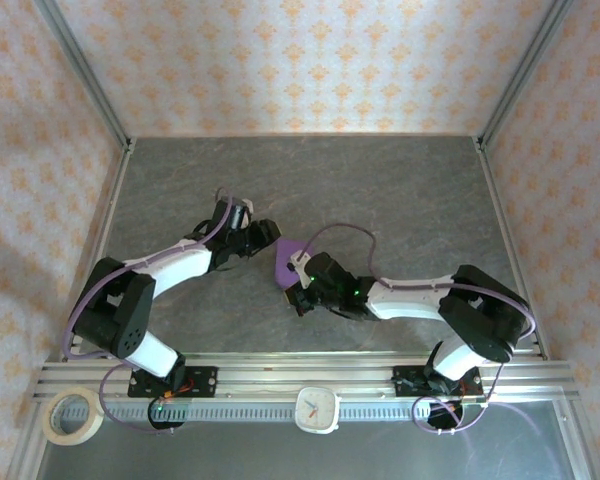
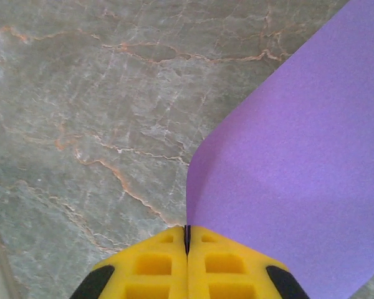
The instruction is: Fold a paper plane with a square sheet of paper (pick it up from the middle)
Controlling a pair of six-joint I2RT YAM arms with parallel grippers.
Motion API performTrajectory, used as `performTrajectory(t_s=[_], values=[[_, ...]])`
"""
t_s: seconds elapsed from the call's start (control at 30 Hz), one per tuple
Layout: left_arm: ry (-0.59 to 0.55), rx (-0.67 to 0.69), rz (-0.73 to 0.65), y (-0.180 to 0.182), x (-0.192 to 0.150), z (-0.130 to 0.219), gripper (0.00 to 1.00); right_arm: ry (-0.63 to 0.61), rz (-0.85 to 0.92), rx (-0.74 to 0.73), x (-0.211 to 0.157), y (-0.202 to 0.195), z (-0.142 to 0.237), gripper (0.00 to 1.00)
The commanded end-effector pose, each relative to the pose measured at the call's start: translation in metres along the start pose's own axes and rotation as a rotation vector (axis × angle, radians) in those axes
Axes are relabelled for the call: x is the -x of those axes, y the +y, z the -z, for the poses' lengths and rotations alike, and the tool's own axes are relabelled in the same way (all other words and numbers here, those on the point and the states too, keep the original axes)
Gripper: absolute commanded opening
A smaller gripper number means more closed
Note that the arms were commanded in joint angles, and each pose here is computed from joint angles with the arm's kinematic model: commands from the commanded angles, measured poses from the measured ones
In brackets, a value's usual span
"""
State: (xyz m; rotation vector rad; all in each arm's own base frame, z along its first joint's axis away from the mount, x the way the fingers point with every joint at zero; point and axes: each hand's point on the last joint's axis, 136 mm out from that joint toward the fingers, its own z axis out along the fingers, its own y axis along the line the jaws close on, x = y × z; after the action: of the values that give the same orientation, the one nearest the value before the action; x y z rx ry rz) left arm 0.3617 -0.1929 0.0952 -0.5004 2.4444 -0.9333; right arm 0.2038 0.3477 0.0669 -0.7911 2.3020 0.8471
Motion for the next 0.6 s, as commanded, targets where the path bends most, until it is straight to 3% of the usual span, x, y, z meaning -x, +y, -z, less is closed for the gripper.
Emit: performTrajectory(t_s=[0.0, 0.2, 0.37, 0.57], values=[[0.040, -0.044, -0.089, -0.017, -0.002, 0.004, 0.34, 0.019, -0.076, 0.100, 0.000, 0.009, -0.003, 0.06], [0.168, -0.110, -0.117, -0.034, -0.017, -0.019, 0.16, 0.023, -0.163, 0.157, -0.003, 0.005, -0.001, 0.04], [0.257, -0.073, -0.177, -0.033, -0.035, -0.043, 0.10, 0.049, -0.287, 0.124, -0.007, -0.012, -0.007, 0.02], [0.327, 0.044, -0.233, -0.006, -0.051, -0.068, 0.07, 0.068, -0.307, 0.151, -0.010, -0.011, -0.011, 0.02]])
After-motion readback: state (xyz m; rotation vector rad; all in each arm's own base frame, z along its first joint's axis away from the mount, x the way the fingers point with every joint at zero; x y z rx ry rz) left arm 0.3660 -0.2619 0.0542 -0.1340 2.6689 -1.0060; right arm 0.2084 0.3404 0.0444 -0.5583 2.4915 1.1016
